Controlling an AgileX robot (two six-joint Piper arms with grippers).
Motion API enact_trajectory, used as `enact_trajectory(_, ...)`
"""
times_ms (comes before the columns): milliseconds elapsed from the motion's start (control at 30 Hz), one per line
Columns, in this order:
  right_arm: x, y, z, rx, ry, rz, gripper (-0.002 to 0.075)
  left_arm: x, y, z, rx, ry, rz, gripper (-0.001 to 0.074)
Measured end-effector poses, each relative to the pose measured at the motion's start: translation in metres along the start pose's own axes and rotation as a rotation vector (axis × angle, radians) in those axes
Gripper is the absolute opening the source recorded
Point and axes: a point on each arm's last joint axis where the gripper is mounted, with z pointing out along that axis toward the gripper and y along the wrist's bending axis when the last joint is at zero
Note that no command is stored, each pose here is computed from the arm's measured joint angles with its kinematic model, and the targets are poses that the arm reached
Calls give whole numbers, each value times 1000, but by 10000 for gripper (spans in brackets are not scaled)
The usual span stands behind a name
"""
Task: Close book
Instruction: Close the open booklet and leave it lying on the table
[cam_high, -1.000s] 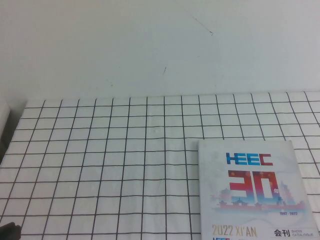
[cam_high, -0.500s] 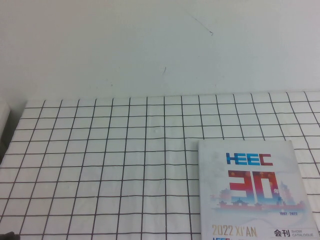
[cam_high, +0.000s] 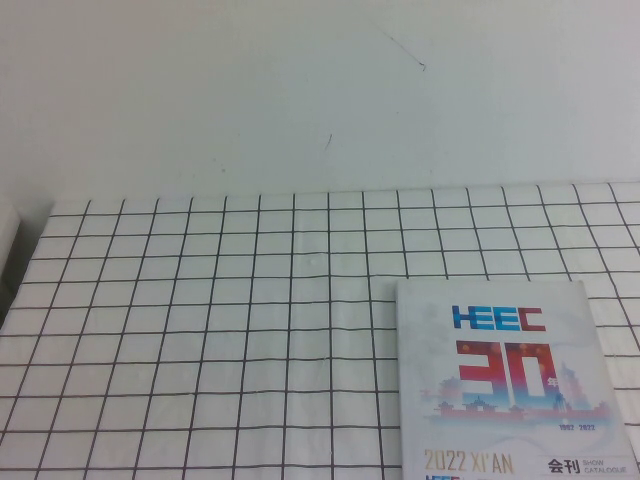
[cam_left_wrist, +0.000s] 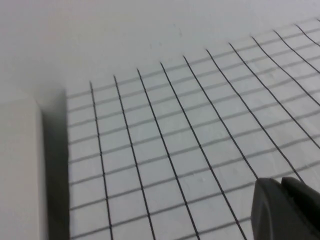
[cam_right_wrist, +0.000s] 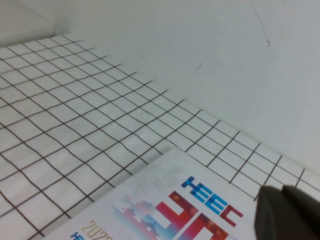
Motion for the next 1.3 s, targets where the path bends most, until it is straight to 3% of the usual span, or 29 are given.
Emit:
enact_trajectory(133, 0, 0, 0, -1, 1, 2, -3, 19, 1, 4, -65, -114, 15, -3)
enact_trajectory(400, 1, 0, 0, -2, 4, 2, -3, 84, 0, 21, -126, -27, -80, -3)
enact_trajectory(1300, 15, 5, 4, -31, 78, 4, -3, 85, 1, 22, -144, -32, -86, -3)
